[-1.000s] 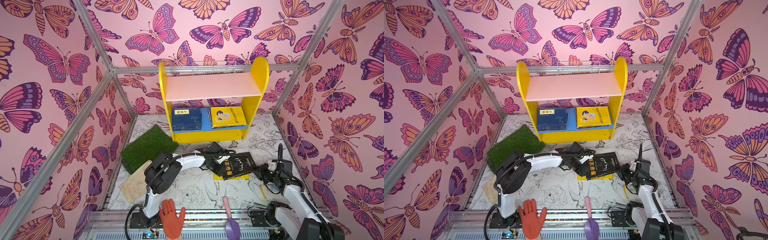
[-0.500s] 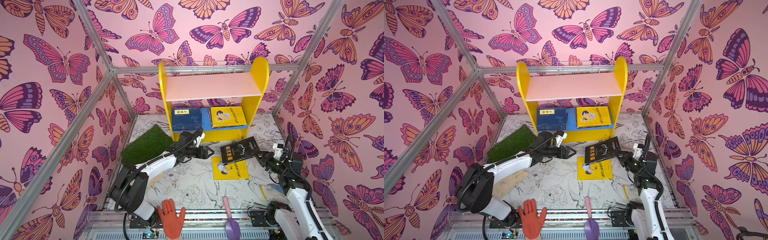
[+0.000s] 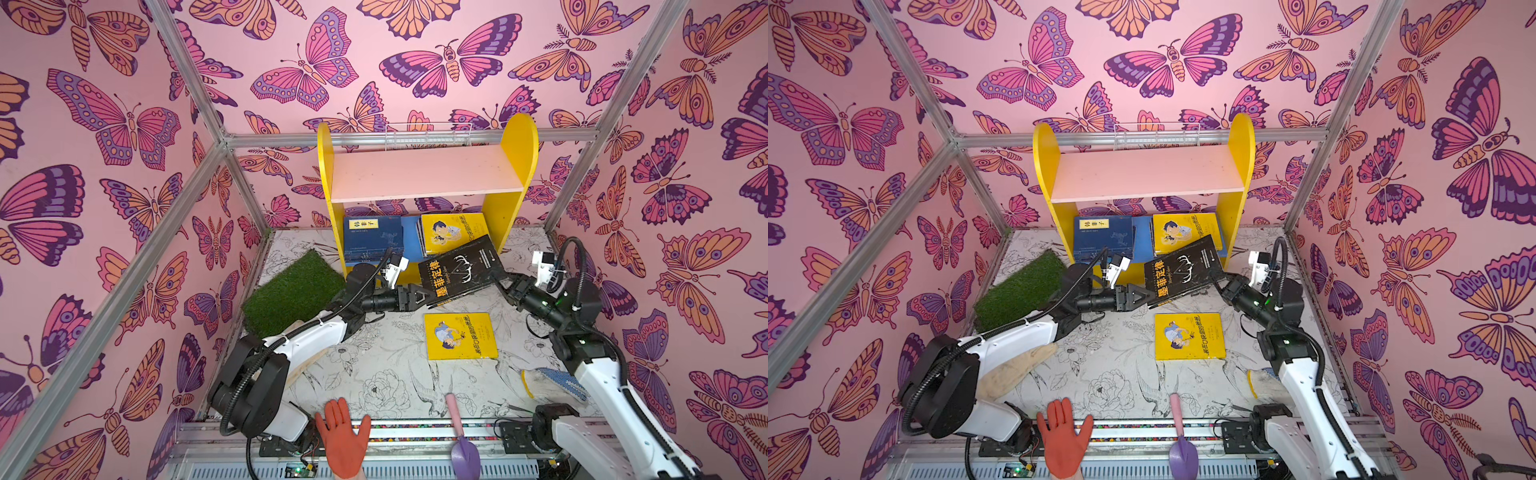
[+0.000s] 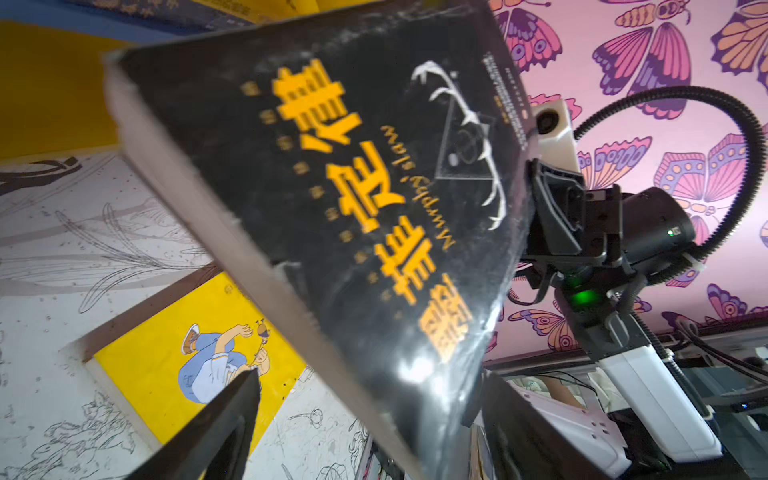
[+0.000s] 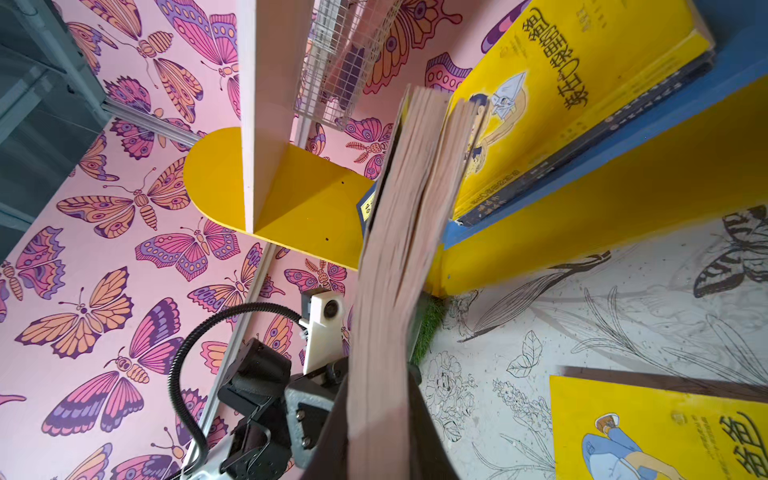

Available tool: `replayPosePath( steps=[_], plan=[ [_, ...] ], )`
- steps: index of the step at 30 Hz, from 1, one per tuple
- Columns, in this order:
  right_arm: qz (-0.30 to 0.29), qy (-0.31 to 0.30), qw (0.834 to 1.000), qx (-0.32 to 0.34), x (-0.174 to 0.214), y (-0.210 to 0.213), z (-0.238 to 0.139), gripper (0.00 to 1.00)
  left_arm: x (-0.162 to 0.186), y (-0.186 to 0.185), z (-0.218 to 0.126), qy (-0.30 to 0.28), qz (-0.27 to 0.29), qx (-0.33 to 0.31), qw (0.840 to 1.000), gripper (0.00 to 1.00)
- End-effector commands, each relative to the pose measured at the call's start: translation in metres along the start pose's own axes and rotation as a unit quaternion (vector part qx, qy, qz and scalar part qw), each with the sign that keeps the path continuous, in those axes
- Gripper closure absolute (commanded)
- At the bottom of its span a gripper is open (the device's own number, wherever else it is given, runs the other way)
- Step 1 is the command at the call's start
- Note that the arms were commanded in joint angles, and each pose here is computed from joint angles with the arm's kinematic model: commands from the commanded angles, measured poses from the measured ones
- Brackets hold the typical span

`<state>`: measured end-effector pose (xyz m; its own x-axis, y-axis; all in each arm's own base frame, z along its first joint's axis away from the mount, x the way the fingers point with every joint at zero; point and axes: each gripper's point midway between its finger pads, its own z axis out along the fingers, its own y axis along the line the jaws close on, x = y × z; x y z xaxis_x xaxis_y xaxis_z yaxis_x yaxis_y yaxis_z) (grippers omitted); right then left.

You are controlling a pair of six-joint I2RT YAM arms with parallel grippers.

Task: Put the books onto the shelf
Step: 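Lift the black book upright with both grippers off the yellow book, then carry the black book onto the shelf with the left gripper while the right withdraws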

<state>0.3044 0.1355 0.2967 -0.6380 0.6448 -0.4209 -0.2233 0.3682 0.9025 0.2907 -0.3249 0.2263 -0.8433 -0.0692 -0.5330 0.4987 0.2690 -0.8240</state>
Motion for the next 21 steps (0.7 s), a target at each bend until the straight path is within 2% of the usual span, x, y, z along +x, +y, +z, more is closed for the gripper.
replayPosePath(
  steps=[1,3,6,11,15,18,20,21],
  plan=[
    [-0.056,-0.044,0.996,-0.054,-0.019,0.048,0.007,1.0,-0.007,-0.024,-0.003,-0.005,0.023,0.043,0.999,0.14],
    [-0.054,-0.047,0.996,-0.055,-0.019,0.049,0.013,1.0,-0.008,-0.028,-0.002,-0.003,0.024,0.052,0.998,0.16],
    [-0.043,-0.069,0.995,-0.054,-0.025,0.047,0.017,1.0,-0.011,-0.033,-0.001,-0.001,0.024,0.064,0.998,0.29],
    [-0.036,-0.078,0.995,-0.048,-0.029,0.043,0.021,1.0,-0.02,-0.041,-0.003,-0.019,0.025,0.069,0.997,0.68],
    [-0.03,-0.065,0.997,-0.024,-0.022,0.028,0.024,1.0,-0.032,-0.046,-0.011,-0.051,0.034,0.049,0.997,0.89],
    [-0.028,-0.05,0.998,0.016,-0.016,0.01,0.027,0.98,-0.042,-0.038,-0.016,-0.075,0.034,-0.004,0.997,1.0],
    [-0.029,-0.039,0.997,0.052,-0.011,-0.004,0.026,0.91,-0.049,-0.031,-0.018,-0.083,0.035,-0.041,0.995,1.0],
    [-0.032,-0.037,0.996,0.07,-0.01,-0.011,0.024,0.83,-0.054,-0.029,-0.019,-0.089,0.037,-0.057,0.994,1.0]
  ],
)
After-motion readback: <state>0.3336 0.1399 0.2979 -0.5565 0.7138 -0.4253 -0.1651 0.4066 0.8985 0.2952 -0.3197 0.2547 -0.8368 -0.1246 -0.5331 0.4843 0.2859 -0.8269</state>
